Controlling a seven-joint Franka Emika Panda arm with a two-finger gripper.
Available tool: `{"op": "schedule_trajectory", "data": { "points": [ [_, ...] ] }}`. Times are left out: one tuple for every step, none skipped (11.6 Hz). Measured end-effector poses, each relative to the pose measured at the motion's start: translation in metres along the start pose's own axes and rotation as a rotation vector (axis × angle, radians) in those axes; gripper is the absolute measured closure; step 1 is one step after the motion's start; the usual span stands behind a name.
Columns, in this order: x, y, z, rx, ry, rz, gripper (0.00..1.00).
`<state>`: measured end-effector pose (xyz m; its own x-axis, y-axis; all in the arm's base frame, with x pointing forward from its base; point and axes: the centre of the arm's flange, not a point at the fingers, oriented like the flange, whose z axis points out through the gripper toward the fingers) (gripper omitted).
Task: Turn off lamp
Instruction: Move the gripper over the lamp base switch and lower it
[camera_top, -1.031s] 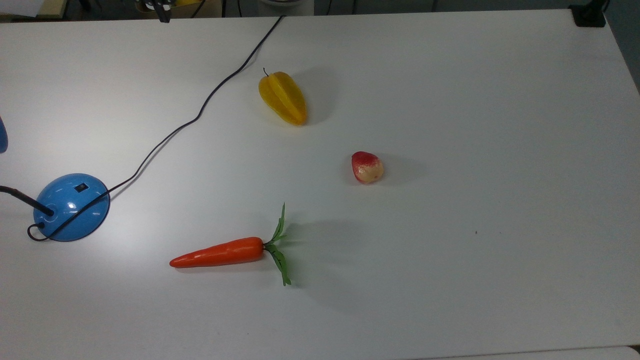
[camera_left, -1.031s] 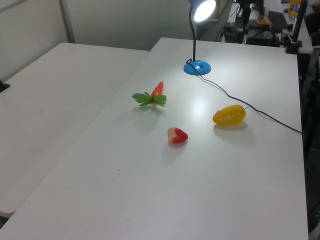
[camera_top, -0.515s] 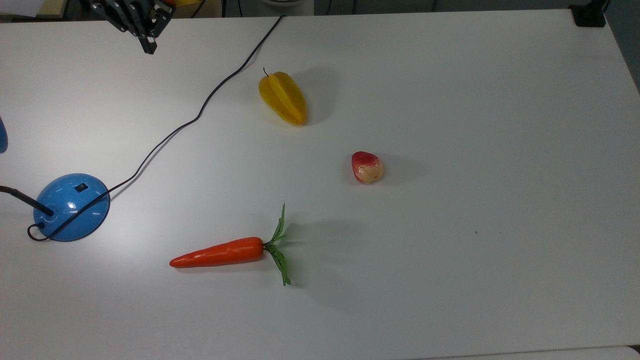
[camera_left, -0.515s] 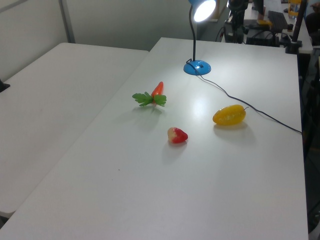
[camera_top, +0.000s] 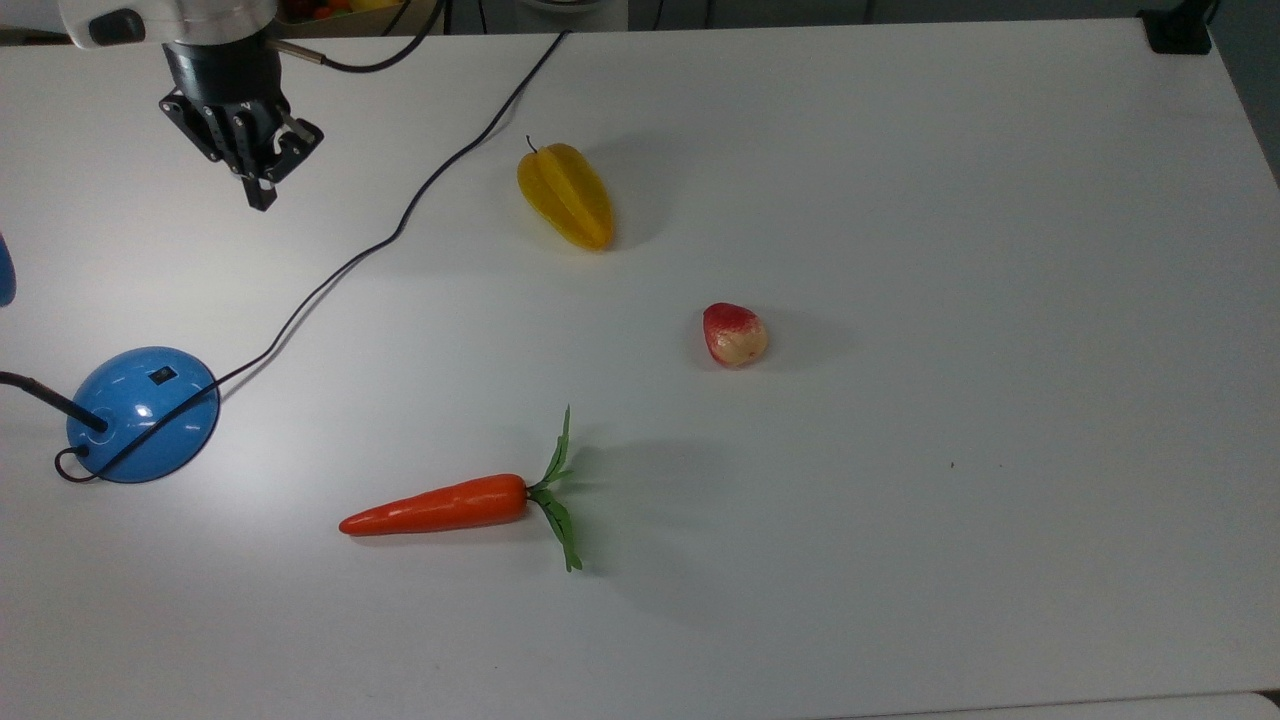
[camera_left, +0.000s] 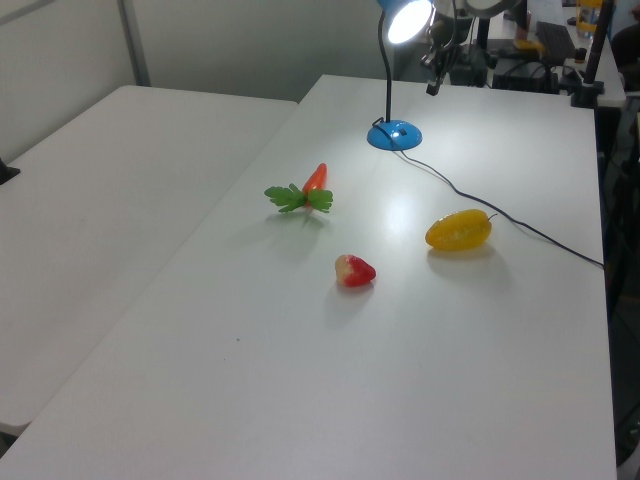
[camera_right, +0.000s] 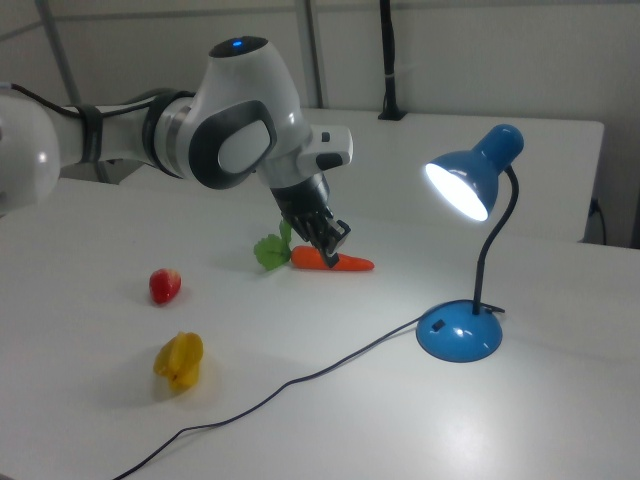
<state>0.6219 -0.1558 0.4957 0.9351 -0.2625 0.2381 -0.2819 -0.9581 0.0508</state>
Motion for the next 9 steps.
{"op": "schedule_trajectory", "data": {
  "points": [
    [0.003,0.002,0.007,-0.012,0.013,0.021,0.99],
    [0.008,0.007,0.017,-0.026,0.041,0.080,0.99],
    [0.011,0.010,0.025,-0.029,0.062,0.133,0.99],
    [0.016,0.018,0.038,-0.043,0.092,0.209,0.99],
    [0.018,0.023,0.049,-0.057,0.105,0.246,0.99],
    [0.021,0.030,0.063,-0.077,0.123,0.285,0.99],
    [0.023,0.035,0.071,-0.082,0.141,0.306,0.99],
    [0.026,0.043,0.082,-0.081,0.175,0.331,0.99],
    [0.028,0.052,0.093,-0.080,0.202,0.350,0.99]
  ]
}}
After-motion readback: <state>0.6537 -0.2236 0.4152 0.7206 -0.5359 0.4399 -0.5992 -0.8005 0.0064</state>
